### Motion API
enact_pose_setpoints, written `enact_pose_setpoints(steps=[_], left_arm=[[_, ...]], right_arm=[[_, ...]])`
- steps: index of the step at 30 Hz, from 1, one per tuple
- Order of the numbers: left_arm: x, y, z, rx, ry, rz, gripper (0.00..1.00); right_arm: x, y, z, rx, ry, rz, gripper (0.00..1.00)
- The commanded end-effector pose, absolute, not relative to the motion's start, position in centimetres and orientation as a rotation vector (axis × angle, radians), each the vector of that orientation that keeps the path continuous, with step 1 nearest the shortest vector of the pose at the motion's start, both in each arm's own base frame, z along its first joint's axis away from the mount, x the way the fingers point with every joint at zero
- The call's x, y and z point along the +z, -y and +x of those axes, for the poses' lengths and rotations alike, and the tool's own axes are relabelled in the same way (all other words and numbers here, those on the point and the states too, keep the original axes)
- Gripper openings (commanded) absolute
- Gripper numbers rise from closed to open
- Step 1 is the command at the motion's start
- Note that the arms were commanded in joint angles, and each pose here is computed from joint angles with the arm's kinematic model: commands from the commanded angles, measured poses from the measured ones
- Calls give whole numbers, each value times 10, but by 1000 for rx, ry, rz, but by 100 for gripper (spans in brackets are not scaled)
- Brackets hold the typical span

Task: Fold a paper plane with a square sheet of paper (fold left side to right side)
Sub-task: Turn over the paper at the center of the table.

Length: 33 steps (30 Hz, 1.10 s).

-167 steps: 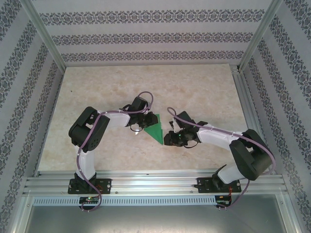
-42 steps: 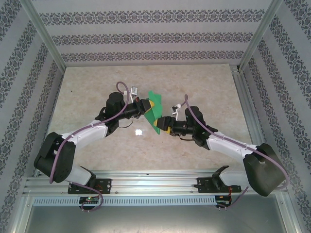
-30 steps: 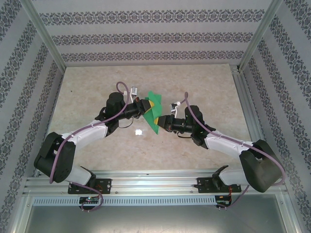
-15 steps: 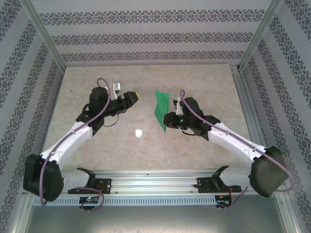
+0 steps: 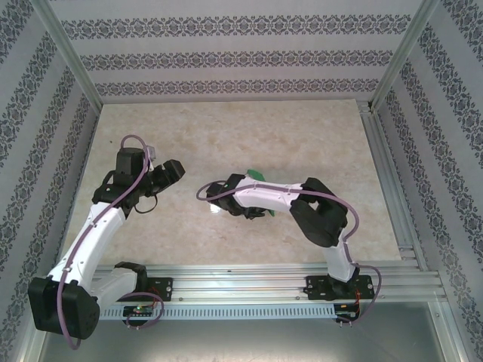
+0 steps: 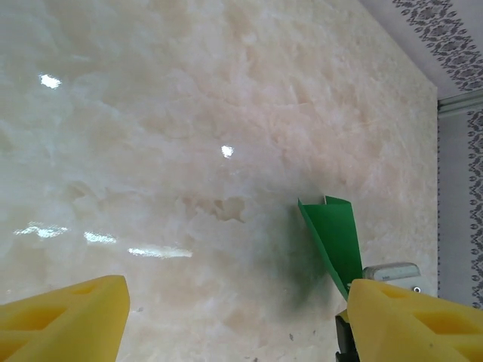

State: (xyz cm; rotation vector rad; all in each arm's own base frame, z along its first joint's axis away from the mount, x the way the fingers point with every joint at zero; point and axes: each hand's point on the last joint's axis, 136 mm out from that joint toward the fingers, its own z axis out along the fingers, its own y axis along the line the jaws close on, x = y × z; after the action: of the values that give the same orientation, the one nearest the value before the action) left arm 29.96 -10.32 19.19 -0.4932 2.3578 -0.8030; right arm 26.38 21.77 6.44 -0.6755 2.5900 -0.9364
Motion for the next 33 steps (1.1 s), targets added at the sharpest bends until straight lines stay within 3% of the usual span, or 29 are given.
enact_pose_setpoints(steps=[1,4,8,13,18,22,28,33], left_arm=[[182,95,294,-746,-2386,-485,77],[179,95,294,-741,-2395,-481,77],[176,95,292,-733,-2410,-460,78],[171,102,288,-772,-2431,-404,78],[170,141,286,-1039,-2390,-314,75],[176,196,284,-1206,-2345,-210,76],[161,273,284,-1198,-2444,-103,78],[128,317,289,-1169,-2539,-90,78]], right_arm=[[82,-219,268,-1075,-2470,-746,21],[68,-242,256,-972,-2512,-829,31],[61,-284,225,-662,-2615,-949,57],[104,-316,205,-150,-2645,-904,72],[166,-284,232,120,-2565,-628,73],[185,-241,262,318,-2475,-341,73],[173,-171,291,582,-2372,120,76],[152,-141,288,654,-2386,278,76]])
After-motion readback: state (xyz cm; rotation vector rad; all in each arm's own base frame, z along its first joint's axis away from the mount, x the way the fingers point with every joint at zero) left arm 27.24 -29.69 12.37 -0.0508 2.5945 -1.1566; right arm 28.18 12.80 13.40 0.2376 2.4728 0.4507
